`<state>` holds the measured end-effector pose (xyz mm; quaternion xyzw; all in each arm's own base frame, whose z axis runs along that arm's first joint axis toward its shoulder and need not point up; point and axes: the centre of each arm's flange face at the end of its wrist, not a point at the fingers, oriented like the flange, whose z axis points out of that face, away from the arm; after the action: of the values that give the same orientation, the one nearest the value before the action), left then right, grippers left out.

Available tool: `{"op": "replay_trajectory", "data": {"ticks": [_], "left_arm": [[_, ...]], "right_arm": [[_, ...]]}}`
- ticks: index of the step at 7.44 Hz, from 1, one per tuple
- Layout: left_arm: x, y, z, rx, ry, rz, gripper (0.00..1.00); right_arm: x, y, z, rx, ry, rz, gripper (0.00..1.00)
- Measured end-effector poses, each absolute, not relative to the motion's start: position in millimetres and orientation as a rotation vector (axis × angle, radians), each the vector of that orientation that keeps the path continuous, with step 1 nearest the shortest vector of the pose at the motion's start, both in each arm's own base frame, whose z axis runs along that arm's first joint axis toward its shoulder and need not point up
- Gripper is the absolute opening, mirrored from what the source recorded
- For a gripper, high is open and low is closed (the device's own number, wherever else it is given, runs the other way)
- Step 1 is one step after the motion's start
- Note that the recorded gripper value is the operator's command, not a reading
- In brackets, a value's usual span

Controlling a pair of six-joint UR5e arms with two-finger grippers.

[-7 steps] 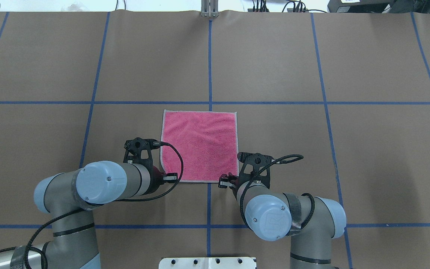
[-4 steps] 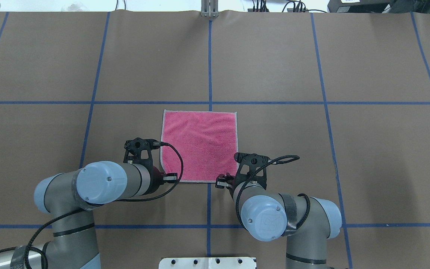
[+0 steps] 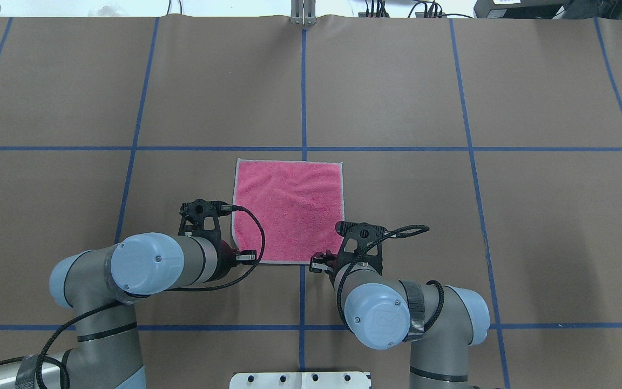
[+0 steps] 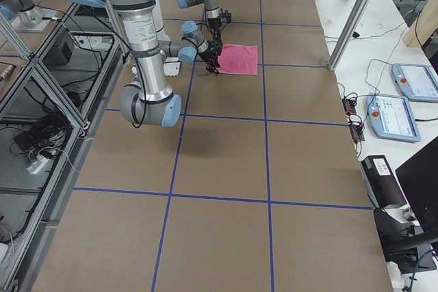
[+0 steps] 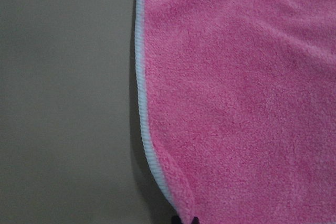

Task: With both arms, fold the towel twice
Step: 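Move the right gripper to the near towel corner while the left gripper holds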

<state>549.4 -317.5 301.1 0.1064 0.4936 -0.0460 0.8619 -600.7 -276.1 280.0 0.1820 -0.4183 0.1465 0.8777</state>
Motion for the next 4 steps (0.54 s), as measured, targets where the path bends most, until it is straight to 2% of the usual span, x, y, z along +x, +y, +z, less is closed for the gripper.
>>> {"op": "replay_trajectory", "data": {"ticks": [2, 3, 4], "left_arm": [[549.3, -317.6, 301.2, 0.223, 1.035, -0.096, 0.00], [549.3, -317.6, 301.1, 0.224, 1.035, -0.096, 0.00], [549.3, -317.6, 301.1, 0.224, 1.035, -0.095, 0.00]], "right_arm": [[-600.6, -276.1, 280.0, 0.380, -0.873, 0.306, 0.33], [-600.7, -276.1, 279.1, 0.381, -0.874, 0.306, 0.26], [-600.7, -276.2, 277.9, 0.381, -0.876, 0.307, 0.24]]}}
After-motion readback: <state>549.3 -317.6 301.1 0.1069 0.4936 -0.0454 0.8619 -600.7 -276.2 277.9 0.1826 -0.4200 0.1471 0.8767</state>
